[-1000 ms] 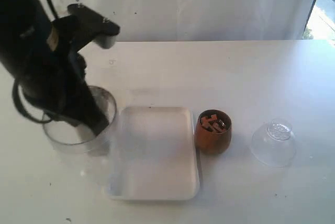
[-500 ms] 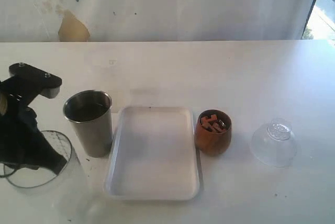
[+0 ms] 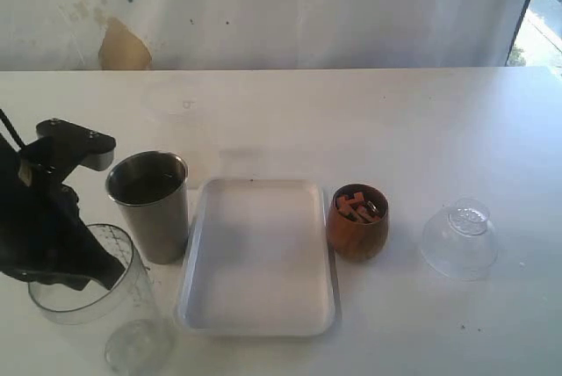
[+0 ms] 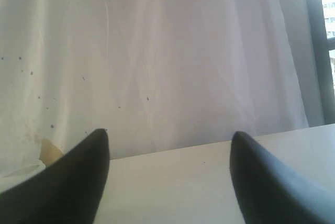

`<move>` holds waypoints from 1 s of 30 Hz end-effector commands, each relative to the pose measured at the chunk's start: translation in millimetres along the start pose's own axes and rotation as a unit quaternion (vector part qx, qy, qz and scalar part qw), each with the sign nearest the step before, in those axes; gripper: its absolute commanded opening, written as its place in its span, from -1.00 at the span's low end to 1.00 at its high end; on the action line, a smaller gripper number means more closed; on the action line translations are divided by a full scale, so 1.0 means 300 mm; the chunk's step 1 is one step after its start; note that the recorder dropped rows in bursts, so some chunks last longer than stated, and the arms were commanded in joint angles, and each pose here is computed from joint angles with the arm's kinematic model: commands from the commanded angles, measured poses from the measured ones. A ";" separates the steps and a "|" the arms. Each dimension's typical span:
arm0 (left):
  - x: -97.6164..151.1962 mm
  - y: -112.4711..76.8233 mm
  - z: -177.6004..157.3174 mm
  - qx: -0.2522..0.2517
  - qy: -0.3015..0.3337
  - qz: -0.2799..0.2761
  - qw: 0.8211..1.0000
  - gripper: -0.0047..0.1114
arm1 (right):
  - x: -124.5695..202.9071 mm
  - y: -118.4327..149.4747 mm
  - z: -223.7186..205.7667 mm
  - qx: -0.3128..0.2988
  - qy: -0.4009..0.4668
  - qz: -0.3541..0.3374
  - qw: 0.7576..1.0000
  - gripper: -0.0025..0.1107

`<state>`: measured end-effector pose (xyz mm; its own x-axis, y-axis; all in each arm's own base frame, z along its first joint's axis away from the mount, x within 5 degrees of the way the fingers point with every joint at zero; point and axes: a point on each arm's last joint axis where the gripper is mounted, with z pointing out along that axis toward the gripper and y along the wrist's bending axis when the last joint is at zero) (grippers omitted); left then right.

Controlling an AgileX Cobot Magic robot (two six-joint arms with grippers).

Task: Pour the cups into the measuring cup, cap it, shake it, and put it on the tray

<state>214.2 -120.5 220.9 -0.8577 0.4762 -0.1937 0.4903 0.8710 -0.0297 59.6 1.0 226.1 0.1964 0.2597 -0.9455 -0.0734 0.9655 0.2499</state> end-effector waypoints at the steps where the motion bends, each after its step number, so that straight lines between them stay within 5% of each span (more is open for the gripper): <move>1: -0.010 0.014 0.001 -0.022 -0.012 0.010 1.000 -0.92 | 0.001 -0.001 0.002 0.002 0.002 0.001 1.000 0.12; 7: -0.012 0.014 0.000 -0.022 -0.015 0.010 1.000 -0.82 | 0.001 -0.001 0.002 0.002 0.002 0.001 1.000 0.12; 16: 0.012 0.003 -0.036 -0.007 -0.010 0.002 1.000 0.24 | 0.001 -0.001 0.002 0.002 0.002 0.001 1.000 0.12; 23: -0.035 -0.015 -0.161 0.016 -0.085 0.006 0.996 0.29 | 0.001 -0.001 0.002 0.002 0.002 0.001 1.000 0.12; 30: -0.050 -0.014 -0.211 0.013 -0.077 0.011 0.997 0.29 | 0.001 -0.001 0.002 0.002 0.002 0.001 1.000 0.12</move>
<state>216.3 -124.2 277.7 -0.8162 0.4666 -0.3408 0.5102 0.8588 -0.0459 59.6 1.0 226.1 0.1964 0.2597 -0.9455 -0.0734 0.9655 0.2499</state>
